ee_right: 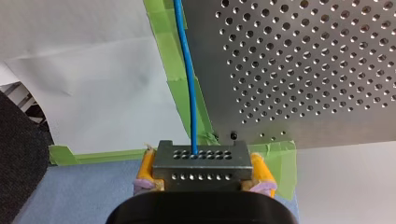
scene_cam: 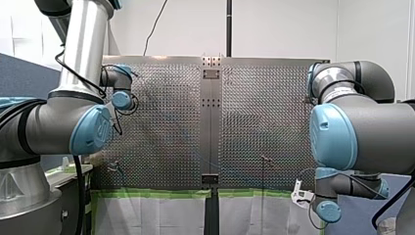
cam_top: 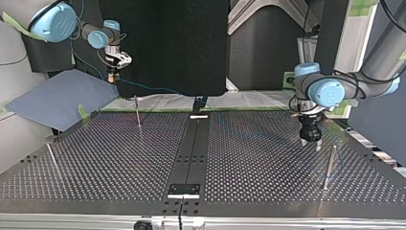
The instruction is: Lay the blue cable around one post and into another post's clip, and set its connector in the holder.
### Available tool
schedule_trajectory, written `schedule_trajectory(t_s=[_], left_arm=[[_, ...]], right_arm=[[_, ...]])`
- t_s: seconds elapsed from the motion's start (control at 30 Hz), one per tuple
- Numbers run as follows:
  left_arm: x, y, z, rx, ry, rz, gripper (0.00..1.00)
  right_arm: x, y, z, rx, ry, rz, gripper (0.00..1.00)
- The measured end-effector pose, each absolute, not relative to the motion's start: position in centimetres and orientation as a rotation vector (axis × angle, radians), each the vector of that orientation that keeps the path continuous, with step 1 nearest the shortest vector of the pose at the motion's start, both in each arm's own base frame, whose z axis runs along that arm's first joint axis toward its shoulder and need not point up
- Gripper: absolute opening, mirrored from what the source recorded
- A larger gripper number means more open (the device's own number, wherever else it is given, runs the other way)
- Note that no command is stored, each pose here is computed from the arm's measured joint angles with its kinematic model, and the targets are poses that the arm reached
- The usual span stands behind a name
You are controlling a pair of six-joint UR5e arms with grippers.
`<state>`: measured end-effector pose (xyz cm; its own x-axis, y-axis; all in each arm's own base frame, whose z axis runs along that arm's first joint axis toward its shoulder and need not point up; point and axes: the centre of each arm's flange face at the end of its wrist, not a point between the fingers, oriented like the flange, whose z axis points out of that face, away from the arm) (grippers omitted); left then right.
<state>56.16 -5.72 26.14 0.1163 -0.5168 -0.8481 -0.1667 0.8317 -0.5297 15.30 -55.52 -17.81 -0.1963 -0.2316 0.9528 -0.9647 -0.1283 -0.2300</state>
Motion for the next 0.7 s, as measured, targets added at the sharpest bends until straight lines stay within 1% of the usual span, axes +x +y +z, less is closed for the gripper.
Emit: schedule_trajectory(t_s=[0.2, 0.37, 0.53, 0.7], left_arm=[[55.6, -7.8, 25.9, -0.547, 1.511, -0.32, 1.0], [54.2, -9.8, 26.0, -0.535, 1.547, -0.325, 1.0], [52.4, -11.6, 26.6, -0.537, 1.529, -0.348, 1.0], [51.0, -11.9, 27.3, -0.544, 1.49, -0.381, 1.0]], right_arm=[[15.5, -55.5, -17.8, 1.386, -1.455, 1.377, 0.0], [15.6, -55.5, -17.8, 1.389, -1.454, 1.378, 0.0], [15.7, -55.6, -17.8, 1.391, -1.455, 1.378, 0.0], [15.8, -55.6, -17.7, 1.393, -1.453, 1.38, 0.0]])
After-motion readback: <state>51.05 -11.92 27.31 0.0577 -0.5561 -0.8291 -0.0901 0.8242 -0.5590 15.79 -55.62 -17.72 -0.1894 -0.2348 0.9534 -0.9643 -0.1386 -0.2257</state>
